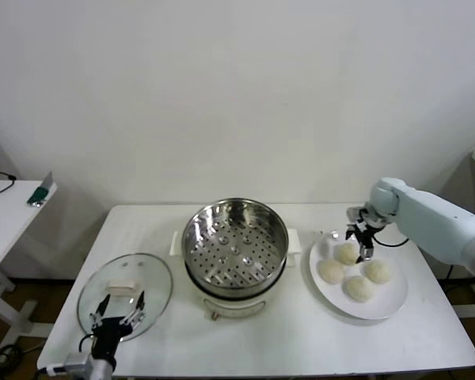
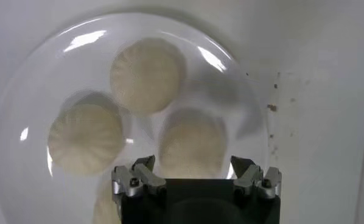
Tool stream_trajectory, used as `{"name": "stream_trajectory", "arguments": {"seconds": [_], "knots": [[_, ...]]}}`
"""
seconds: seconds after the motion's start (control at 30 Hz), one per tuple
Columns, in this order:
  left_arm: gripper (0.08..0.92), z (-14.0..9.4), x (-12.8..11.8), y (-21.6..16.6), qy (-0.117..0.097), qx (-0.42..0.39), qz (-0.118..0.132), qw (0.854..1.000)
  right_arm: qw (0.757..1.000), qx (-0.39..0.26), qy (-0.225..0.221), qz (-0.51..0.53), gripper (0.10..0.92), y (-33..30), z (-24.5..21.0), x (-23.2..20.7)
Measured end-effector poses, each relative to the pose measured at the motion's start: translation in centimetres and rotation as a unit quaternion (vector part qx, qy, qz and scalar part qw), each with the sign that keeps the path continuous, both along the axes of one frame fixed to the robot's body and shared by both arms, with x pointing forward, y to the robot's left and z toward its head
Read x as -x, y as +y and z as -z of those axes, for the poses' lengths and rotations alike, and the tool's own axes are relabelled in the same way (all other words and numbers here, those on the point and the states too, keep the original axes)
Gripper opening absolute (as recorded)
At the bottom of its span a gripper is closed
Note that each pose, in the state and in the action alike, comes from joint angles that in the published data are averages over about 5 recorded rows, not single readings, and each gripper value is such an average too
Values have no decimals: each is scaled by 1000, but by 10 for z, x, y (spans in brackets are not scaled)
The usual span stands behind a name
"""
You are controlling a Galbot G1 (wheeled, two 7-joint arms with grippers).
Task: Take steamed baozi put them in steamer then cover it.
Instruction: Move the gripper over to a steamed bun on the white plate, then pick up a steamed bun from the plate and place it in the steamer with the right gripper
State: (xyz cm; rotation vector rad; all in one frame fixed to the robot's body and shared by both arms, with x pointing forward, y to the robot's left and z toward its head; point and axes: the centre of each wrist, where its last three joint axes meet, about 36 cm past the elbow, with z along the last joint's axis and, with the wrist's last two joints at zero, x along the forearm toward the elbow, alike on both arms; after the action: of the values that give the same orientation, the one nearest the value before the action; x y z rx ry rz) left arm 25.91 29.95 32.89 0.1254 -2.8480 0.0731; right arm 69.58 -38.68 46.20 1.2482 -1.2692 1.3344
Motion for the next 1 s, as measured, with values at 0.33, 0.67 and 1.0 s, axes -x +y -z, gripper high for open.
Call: {"name": "stream_trajectory", "arguments": {"seconds": [0.33,0.67,1.0], "knots": [[823,-1,-1,-1,-1,0,0,1000,1000,2,-5,1,657,1,-1,-3],[823,-2,-2,-2,-2,-1,1,1000,999,-8,-23,-31,653,11,-42,-12],[823,-5,-5,-5,-5,0,6,1000,973,-19,-94,-208,653,103,-190,-23]]}}
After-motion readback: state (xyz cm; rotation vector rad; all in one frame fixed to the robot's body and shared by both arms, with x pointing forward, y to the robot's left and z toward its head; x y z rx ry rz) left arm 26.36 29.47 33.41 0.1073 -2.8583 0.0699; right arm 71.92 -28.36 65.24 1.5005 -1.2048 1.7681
